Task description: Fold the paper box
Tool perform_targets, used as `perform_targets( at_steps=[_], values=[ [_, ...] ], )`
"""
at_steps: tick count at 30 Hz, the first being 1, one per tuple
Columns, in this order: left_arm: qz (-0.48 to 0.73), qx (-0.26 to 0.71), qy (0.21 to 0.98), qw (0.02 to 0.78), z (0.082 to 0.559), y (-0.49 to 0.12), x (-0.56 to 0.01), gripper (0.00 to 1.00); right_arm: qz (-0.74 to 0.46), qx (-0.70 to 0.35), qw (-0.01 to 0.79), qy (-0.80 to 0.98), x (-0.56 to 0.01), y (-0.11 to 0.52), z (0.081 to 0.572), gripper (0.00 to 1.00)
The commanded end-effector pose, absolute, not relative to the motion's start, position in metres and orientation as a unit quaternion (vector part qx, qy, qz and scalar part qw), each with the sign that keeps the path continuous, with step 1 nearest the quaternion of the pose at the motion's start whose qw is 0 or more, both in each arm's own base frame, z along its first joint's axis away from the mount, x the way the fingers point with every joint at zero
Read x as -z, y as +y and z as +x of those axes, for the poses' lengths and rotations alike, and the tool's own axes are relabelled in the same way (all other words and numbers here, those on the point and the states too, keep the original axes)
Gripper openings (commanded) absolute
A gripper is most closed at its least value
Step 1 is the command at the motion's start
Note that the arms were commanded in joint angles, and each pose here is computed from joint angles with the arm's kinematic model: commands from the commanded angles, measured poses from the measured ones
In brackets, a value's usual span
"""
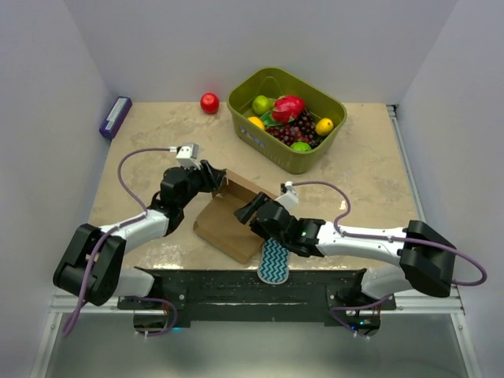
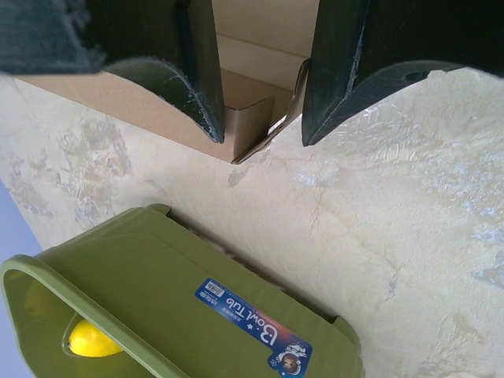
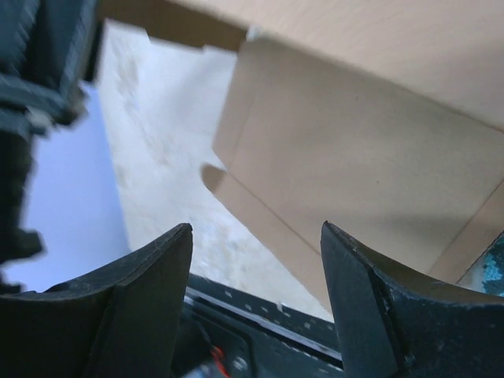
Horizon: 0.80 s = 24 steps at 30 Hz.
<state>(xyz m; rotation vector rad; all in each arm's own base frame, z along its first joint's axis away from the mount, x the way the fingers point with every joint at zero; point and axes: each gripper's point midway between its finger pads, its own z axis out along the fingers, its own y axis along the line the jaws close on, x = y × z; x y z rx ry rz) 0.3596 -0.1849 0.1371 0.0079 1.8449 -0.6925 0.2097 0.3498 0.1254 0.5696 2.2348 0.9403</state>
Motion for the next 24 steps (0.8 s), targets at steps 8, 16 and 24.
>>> perform_targets(
  at_steps=[8, 16, 24],
  values=[
    [-0.019, 0.281, 0.787, 0.549, 0.346, -0.176, -0.13, 0.47, 0.375, -0.415, 0.402, 0.725, -0.18, 0.313, 0.262, 0.66],
    [-0.025, 0.293, 0.781, 0.551, 0.336, -0.179, -0.133, 0.46, 0.43, -0.404, 0.423, 0.687, -0.176, 0.291, 0.284, 0.62],
    [-0.02, 0.31, 0.776, 0.549, 0.325, -0.191, -0.138, 0.45, 0.466, -0.389, 0.45, 0.655, -0.18, 0.276, 0.308, 0.55]
  ],
)
